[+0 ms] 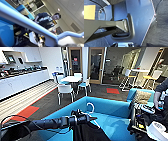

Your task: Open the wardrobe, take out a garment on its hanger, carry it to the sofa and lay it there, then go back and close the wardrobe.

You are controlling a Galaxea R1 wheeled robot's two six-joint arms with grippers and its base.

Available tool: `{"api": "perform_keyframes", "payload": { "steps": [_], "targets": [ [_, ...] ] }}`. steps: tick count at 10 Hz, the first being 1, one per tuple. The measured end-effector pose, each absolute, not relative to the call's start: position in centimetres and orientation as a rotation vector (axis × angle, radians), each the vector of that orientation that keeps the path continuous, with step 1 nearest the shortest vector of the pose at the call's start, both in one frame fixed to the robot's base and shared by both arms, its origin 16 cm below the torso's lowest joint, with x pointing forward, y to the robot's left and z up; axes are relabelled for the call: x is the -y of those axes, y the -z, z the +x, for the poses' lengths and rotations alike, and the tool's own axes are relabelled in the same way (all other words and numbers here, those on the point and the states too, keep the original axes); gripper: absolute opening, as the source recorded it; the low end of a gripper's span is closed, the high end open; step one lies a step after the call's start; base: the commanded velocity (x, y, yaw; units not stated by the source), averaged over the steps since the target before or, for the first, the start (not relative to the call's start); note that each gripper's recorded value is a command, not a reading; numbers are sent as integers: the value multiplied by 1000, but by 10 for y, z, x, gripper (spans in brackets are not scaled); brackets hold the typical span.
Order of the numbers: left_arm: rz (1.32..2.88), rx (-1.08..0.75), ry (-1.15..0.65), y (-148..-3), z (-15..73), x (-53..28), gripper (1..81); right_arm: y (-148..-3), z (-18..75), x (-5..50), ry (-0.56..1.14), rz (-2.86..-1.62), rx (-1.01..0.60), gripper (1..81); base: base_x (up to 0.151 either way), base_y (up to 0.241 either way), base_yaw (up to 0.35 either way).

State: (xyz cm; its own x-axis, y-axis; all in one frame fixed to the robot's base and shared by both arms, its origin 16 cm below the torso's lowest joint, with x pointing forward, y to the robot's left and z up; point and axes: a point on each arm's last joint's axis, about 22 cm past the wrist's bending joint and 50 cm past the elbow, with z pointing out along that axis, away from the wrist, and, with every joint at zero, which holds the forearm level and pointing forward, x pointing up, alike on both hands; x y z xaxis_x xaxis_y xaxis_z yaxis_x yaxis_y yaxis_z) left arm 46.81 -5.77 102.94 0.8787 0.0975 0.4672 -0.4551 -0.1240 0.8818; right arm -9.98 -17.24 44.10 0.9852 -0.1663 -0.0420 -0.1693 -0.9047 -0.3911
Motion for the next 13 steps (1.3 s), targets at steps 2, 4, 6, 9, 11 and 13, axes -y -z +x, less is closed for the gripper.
{"api": "perform_keyframes", "payload": {
  "steps": [2, 4, 6, 9, 11, 13],
  "targets": [
    [1634, 282, -483, -1029, 468, 58, 10, -441, -98, 171, -7, -2726, -238, 811, 113, 0, 0],
    [1633, 282, -483, -1029, 468, 58, 10, -441, -97, 170, -6, -2724, -237, 811, 86, 0, 0],
    [1637, 281, -482, -1027, 470, 57, 10, -440, -86, 169, 11, -2723, -234, 811, 0, 0, 0],
    [1631, 285, -479, -1029, 467, 60, 10, -441, -97, 169, -9, -2724, -236, 811, 0, 0, 0],
    [1615, 301, -462, -1033, 461, 74, 10, -440, -93, 169, -2, -2723, -235, 811, 0, 0, 0],
    [1566, 357, -441, -1053, 448, 110, 10, -441, -93, 164, -3, -2718, -236, 811, 0, 0, 0]
  ]
}}
